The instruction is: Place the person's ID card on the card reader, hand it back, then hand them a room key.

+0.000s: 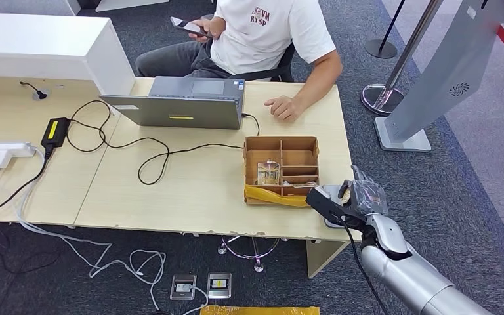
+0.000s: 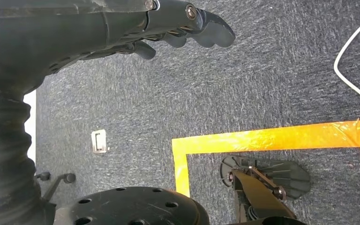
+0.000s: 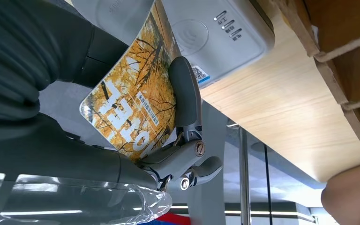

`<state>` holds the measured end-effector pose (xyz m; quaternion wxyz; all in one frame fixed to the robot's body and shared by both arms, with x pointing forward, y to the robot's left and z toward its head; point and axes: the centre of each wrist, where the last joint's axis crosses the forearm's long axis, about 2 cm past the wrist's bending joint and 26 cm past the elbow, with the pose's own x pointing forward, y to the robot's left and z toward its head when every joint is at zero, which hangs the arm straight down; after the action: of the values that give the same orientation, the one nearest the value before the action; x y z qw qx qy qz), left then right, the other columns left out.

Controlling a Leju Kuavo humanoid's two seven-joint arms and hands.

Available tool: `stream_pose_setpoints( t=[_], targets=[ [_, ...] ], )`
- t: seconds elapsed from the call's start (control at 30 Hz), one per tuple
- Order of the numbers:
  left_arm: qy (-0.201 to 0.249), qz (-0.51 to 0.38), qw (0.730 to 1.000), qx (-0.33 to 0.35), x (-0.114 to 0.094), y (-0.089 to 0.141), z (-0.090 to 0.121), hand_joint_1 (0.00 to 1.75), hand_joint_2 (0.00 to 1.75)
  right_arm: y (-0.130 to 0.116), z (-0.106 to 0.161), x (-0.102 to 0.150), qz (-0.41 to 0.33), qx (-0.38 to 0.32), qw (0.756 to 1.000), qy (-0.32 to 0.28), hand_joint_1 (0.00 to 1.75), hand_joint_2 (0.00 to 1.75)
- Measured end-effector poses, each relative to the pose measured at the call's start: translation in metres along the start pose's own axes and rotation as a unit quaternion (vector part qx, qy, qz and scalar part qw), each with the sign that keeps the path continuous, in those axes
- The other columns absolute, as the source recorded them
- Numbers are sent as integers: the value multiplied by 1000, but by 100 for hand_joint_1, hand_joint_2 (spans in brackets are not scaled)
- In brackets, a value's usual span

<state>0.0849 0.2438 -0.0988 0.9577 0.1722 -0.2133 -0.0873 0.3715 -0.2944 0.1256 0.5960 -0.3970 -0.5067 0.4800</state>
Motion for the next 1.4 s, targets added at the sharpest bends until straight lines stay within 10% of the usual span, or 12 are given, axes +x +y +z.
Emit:
stream_pose_setpoints(
  t=[0.9,1.03,1.4],
  targets=[
    [0,-1,1000,-1,0,0,0,0,175,13,-3,1,-12,8,1000,7,175,175],
    [-1,-2,1000,-1,0,0,0,0,0,10,-4,0,-16,-1,1000,13,175,175],
    [-6,-15,1000,-1,-4,0,1,0,0,-49,-27,-5,-22,-77,996,47,175,175]
  ],
)
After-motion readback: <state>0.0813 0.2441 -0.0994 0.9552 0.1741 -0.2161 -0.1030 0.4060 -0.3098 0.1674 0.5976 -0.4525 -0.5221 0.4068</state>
